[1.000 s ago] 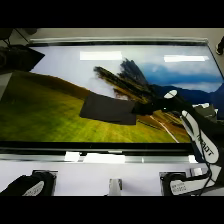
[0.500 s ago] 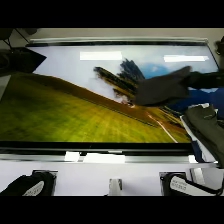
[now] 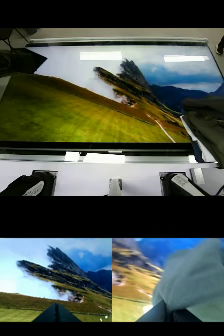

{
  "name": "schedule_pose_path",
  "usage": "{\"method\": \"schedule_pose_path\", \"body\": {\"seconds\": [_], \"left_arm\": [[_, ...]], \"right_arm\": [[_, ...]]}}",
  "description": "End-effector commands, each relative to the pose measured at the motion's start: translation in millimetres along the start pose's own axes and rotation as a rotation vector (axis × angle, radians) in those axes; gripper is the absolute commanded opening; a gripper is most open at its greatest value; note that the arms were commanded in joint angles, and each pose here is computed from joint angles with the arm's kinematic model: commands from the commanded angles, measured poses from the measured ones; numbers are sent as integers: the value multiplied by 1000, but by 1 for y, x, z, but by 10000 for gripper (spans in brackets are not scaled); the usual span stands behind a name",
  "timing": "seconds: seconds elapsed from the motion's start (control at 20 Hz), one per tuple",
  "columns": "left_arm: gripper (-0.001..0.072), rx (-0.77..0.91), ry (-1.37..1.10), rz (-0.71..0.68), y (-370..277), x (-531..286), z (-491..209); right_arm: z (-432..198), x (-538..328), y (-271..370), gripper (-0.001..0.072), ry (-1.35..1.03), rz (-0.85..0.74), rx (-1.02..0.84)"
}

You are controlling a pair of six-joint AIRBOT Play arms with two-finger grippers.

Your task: Fold the shirts.

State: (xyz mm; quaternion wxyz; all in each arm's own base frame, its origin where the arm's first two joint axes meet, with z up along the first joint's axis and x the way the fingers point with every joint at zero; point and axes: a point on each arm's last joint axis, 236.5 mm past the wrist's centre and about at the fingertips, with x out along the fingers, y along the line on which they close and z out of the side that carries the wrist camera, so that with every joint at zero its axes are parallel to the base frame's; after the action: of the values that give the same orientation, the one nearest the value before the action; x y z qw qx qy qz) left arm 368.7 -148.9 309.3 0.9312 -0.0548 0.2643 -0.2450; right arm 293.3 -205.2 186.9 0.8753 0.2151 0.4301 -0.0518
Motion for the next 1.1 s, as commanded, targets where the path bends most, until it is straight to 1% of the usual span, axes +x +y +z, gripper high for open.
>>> {"method": "schedule_pose_path", "body": {"seconds": [0.0,0.1,0.15,0.35,0.5,0.55,0.6,0.65,0.7,0.75,0.85,0.9,0.95,1.0,1.05], "left_arm": [[37,1,2,0,0,1,0],[37,1,2,0,0,1,0],[38,1,2,0,0,1,0],[38,0,3,0,0,1,-1],[38,-2,-2,-1,1,2,1],[38,-8,-7,-6,0,4,2],[38,-19,-13,-24,-3,6,4],[38,-32,-17,-41,-6,9,5],[38,-43,-17,-54,-8,13,6],[37,-50,-12,-59,-8,17,5],[37,-50,2,-57,-6,24,2],[36,-42,8,-49,-4,27,2],[35,-16,18,-20,2,30,3],[35,40,45,45,14,36,3],[34,69,83,139,32,42,3]], "right_arm": [[-40,-30,-59,29,90,-185,113],[-74,-38,-95,29,215,-337,149],[-89,-36,-105,29,266,-367,167],[-152,1,-113,29,443,-317,245],[-201,18,-130,33,569,-361,281],[-206,22,-137,175,567,-388,301],[-204,24,-141,469,553,-401,295],[-199,24,-145,629,535,-410,269],[-190,22,-150,652,510,-422,232],[-175,17,-154,652,469,-441,195],[-117,-5,-163,651,313,-498,62],[-71,-22,-162,650,183,-540,-21],[-24,-41,-155,649,54,-587,-102],[25,-58,-137,648,-73,-629,-196],[66,-67,-107,647,-177,-641,-299]]}}
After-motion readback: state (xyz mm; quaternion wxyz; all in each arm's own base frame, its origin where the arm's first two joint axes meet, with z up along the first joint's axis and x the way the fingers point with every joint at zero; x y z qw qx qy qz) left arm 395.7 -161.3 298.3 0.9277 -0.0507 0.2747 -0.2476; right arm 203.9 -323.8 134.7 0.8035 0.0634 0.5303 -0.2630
